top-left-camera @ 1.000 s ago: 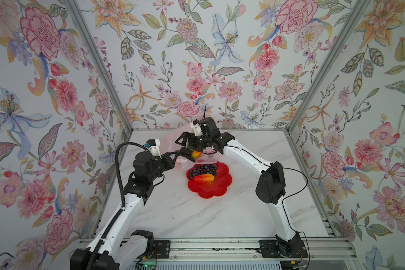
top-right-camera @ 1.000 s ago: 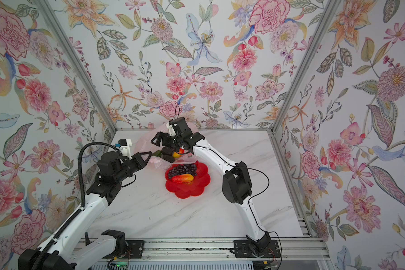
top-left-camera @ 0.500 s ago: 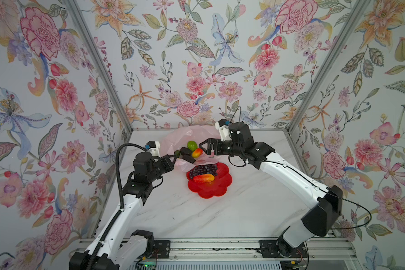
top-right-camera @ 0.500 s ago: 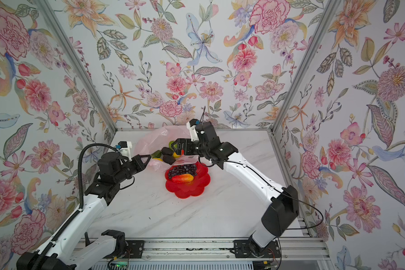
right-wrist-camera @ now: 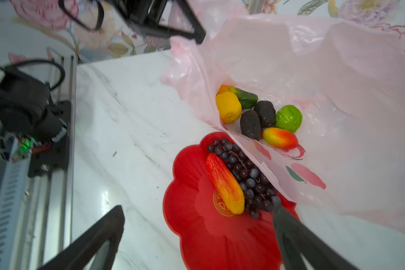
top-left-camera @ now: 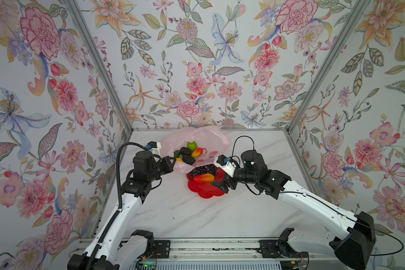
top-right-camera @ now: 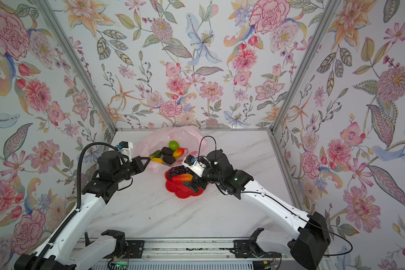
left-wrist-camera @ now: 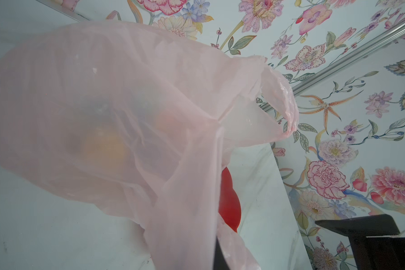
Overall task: Place the fruits into the plastic bag
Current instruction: Pick up the fruit from the plate.
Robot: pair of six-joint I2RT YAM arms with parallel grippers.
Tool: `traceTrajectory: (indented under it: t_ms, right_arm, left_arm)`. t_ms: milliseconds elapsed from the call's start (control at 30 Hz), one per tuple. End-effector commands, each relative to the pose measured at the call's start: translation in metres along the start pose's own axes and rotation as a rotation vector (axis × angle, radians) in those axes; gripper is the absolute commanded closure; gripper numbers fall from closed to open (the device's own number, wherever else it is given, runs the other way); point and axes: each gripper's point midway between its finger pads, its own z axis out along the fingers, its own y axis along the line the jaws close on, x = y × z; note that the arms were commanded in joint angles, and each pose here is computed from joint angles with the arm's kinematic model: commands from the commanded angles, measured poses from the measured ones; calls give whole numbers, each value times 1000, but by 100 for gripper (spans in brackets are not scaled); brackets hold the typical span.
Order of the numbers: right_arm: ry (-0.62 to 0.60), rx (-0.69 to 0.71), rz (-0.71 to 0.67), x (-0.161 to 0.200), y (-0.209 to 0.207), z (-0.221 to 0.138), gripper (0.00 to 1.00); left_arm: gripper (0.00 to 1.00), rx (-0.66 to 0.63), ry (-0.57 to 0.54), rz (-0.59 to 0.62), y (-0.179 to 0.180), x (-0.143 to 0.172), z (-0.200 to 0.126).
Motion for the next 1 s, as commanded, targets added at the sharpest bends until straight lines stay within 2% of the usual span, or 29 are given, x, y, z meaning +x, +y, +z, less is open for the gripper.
traceTrajectory:
  t_ms: [0, 267, 500, 967]
  right_arm:
    - [185, -70, -234, 40, 9, 24, 2]
    - [267, -134, -320, 53, 6, 80, 8]
    - [355, -186, -338, 75, -2, 119, 10]
    - [476, -232, -272, 114, -30, 156, 20]
  left_arm:
    - [100, -6, -6, 39, -6, -7, -2]
    - [100, -24, -8, 43, -2, -6, -2]
    - [100, -44, 0, 48, 4, -4, 0]
    - [100, -91, 30, 99, 12, -4, 8]
